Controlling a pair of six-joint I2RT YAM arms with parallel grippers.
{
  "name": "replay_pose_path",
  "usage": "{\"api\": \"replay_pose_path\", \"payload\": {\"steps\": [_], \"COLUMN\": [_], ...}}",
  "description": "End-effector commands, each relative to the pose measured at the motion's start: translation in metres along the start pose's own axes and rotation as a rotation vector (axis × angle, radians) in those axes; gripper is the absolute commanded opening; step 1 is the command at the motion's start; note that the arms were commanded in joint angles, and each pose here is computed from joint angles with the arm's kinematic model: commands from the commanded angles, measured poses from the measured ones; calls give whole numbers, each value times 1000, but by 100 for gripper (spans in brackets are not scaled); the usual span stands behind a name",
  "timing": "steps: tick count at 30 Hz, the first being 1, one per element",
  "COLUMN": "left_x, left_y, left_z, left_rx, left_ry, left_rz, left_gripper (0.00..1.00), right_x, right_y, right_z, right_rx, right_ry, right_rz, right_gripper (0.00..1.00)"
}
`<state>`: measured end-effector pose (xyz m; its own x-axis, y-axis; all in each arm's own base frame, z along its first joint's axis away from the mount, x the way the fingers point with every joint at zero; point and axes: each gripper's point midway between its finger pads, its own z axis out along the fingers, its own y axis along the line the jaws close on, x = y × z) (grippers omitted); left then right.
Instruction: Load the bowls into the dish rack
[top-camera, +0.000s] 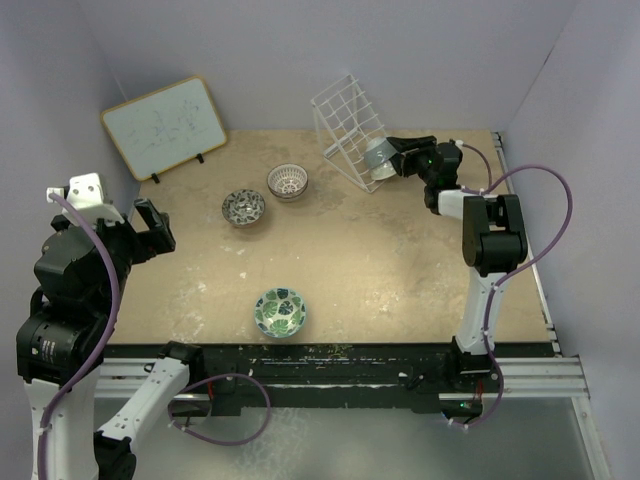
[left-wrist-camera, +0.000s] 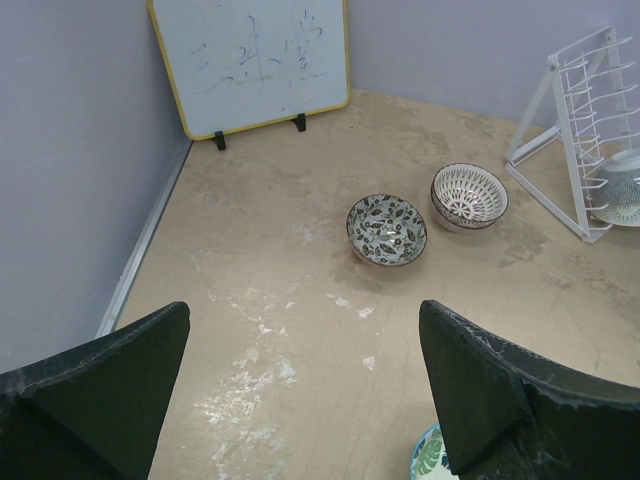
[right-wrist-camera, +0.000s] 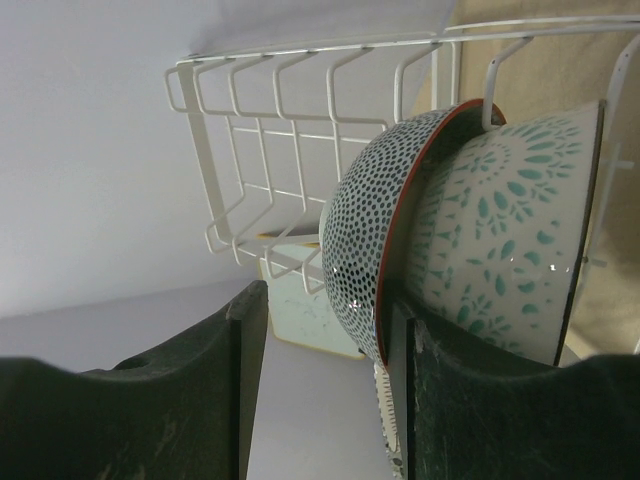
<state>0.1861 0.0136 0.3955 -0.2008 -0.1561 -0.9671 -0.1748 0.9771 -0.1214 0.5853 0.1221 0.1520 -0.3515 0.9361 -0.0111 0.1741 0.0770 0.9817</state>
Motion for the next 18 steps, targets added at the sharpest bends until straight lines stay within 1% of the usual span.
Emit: {"api": "replay_pose_path", "payload": {"steps": [1,18], "left_x": [-9,-11], "left_y": [-1,2], "left_z": [-1,-9], "left_rx": [8,6], "left_ry": [-41,-55], "left_rz": [0,-11], "left_gripper": [99,99], "right_x": [-2,-10], "right_y": [12,36], "right_z": [-3,-19], "right_rx": [36,33], "right_ry": [-17,-41], "right_rz": [-28,-68], "right_gripper": [54,55]}}
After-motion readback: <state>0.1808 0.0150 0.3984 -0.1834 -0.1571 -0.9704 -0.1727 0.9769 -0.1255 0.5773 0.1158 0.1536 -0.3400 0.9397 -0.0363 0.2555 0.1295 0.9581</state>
